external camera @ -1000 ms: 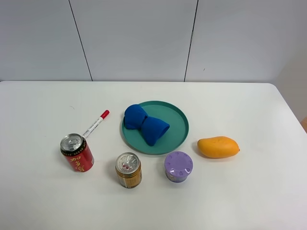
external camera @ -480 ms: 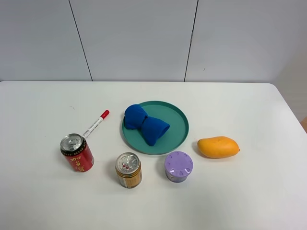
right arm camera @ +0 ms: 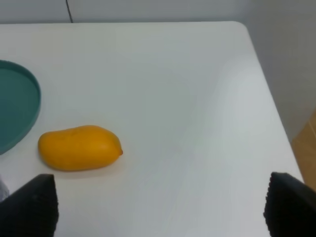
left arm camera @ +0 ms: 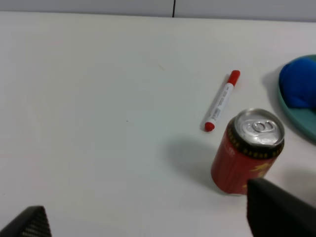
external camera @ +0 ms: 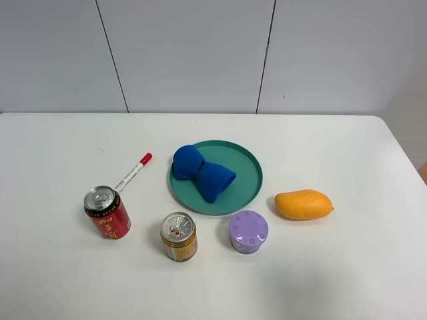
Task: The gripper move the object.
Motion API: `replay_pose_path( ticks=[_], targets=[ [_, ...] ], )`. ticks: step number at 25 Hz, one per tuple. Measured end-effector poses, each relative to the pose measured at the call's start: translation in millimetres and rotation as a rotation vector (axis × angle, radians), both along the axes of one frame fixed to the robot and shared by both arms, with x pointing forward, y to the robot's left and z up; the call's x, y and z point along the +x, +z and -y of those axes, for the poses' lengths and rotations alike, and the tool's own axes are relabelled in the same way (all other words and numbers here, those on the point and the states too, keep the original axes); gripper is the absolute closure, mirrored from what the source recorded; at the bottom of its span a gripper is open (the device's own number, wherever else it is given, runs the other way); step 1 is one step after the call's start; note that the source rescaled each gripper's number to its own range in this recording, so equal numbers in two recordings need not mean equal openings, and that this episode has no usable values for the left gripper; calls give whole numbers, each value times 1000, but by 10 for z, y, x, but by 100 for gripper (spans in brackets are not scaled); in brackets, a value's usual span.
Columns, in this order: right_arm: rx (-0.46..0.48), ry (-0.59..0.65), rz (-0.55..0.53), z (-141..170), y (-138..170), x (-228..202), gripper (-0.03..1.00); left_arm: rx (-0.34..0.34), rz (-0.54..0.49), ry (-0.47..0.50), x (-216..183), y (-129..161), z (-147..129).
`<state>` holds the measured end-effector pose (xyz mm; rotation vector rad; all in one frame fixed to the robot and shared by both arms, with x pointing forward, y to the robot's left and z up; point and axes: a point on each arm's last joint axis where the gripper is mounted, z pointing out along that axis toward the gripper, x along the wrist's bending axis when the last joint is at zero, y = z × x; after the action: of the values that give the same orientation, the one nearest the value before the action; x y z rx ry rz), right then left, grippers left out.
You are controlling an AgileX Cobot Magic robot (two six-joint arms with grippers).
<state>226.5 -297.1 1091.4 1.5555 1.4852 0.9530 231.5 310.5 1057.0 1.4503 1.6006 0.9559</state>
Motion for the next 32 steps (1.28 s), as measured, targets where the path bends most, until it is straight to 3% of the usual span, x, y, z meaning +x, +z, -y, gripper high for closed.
replay_pose_path(
  ticks=[11, 32],
  targets=[
    [3, 74, -44, 6, -377, 44, 36, 0, 0, 0, 0, 0, 0],
    [8, 77, -37, 1, -398, 69, 36, 2, 0, 1, 0, 0, -2]
  ],
)
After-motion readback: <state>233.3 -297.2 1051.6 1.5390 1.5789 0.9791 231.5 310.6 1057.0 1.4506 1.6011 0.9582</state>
